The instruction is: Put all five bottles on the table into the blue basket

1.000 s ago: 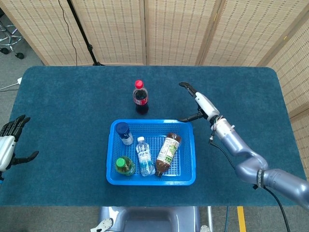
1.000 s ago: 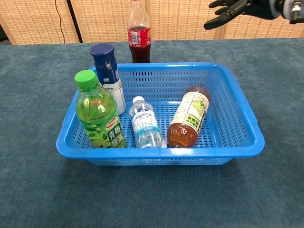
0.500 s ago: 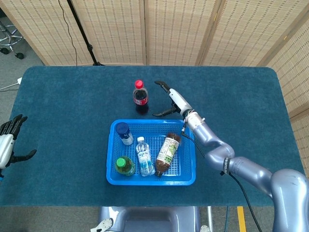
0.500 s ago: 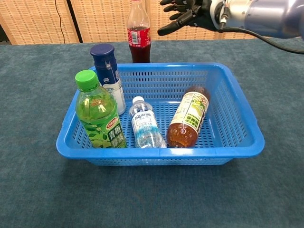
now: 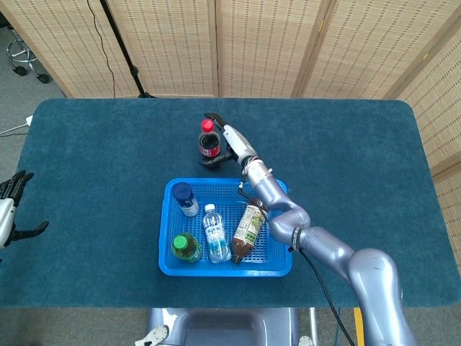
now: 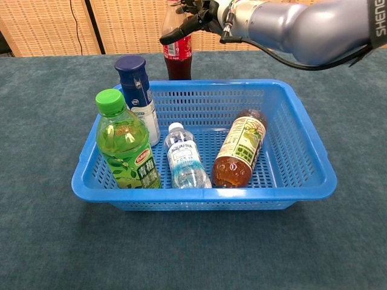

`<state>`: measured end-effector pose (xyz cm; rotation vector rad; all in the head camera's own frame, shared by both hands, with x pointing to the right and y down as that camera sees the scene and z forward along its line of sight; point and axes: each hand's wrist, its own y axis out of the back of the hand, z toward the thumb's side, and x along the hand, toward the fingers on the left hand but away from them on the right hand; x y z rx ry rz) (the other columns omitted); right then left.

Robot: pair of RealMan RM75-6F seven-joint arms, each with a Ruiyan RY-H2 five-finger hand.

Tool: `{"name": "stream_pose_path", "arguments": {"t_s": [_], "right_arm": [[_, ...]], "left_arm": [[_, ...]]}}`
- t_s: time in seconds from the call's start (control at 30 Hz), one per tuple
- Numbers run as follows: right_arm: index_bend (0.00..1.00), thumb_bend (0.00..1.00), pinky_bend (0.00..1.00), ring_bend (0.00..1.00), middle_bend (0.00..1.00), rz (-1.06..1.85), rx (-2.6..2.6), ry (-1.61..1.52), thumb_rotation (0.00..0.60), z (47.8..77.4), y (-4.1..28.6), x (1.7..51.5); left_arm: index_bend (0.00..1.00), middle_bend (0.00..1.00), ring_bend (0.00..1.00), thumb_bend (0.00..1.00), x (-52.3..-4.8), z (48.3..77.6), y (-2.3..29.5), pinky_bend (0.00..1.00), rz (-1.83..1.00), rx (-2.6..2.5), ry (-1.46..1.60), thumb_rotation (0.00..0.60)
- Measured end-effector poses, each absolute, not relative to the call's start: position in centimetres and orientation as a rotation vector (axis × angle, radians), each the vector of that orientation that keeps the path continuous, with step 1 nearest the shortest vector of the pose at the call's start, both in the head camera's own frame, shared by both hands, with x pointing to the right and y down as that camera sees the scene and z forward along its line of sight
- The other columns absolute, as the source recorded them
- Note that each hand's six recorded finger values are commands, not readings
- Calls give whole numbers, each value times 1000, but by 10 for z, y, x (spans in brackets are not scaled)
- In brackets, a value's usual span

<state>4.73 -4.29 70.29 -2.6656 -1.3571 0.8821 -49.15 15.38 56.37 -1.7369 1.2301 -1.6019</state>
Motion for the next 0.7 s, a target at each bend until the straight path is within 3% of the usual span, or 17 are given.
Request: {"name": "stream_pose_path", "arguments": {"t_s": [0.1,0.2,0.3,0.37,0.43,0.57,0.7], "right_arm": [[5,0,0,0,28,909,-2628,-1384,600,708,-47,49],[101,0,3,29,162,935,-2608,-1428,600,715,-50,51],[370,0,110,215,409,949,-2601,-1462,600,719,-50,52],[534,0,244,360,565,955,-2597,-1480,600,721,-50,53],[621,5,330,437,642,959,-2589,-1508,600,723,-52,55],[650,117,464,495,695,948,-2572,-1554,600,722,-55,59],[643,192,535,514,712,934,-2554,-1582,600,719,-60,67]], "left_arm": [[0,0,0,209,-493,564,153,0,-1603,-1736,1235,600],[0,0,0,208,-495,564,151,0,-1604,-1735,1238,600],[0,0,0,209,-495,566,150,0,-1608,-1739,1235,600],[0,0,0,209,-494,567,150,0,-1610,-1741,1232,600],[0,0,0,208,-493,566,150,0,-1607,-1743,1230,600],[0,0,0,208,-493,565,151,0,-1602,-1741,1232,600],[0,0,0,209,-491,565,152,0,-1600,-1744,1227,600]]}}
